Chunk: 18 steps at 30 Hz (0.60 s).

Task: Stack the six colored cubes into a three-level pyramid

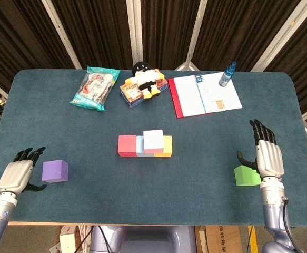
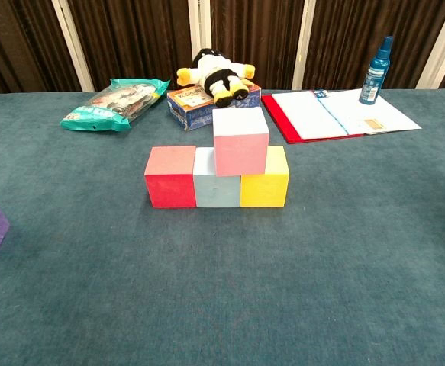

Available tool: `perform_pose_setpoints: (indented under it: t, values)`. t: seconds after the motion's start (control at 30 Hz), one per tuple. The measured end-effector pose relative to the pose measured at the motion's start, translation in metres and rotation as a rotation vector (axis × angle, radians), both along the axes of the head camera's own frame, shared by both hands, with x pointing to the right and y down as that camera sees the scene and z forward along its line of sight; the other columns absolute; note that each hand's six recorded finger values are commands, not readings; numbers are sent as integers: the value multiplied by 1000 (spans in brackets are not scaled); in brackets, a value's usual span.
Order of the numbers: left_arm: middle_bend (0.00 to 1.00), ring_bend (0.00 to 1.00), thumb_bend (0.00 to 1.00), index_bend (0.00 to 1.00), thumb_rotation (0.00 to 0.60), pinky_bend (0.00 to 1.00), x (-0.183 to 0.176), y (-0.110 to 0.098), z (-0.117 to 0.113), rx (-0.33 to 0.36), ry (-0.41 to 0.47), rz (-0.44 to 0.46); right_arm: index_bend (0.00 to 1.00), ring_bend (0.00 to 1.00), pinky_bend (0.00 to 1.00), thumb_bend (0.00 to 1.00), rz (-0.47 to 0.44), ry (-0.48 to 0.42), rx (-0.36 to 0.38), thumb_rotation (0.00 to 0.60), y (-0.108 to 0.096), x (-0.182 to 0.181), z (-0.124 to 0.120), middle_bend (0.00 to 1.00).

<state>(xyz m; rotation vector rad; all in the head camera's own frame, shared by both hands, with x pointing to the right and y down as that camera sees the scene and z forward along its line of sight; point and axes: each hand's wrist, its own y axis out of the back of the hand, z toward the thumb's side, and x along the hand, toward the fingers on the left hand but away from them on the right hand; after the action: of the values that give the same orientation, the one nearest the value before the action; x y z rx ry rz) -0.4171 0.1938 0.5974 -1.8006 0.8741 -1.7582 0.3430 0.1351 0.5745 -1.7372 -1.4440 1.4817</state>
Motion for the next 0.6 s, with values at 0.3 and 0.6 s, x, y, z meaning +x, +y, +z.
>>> perform_pose_setpoints:
  t: [0.3, 0.6]
  values:
    - [197, 0, 119, 0, 600, 0, -4, -1, 18, -39, -35, -8, 0, 0, 0, 360, 1, -14, 2, 600, -1, -1, 0, 0]
    - [214, 0, 162, 0, 600, 0, 0, -7, 29, -52, -50, 1, 0, 0, 0, 360, 6, -18, 3, 600, -1, -1, 0, 0]
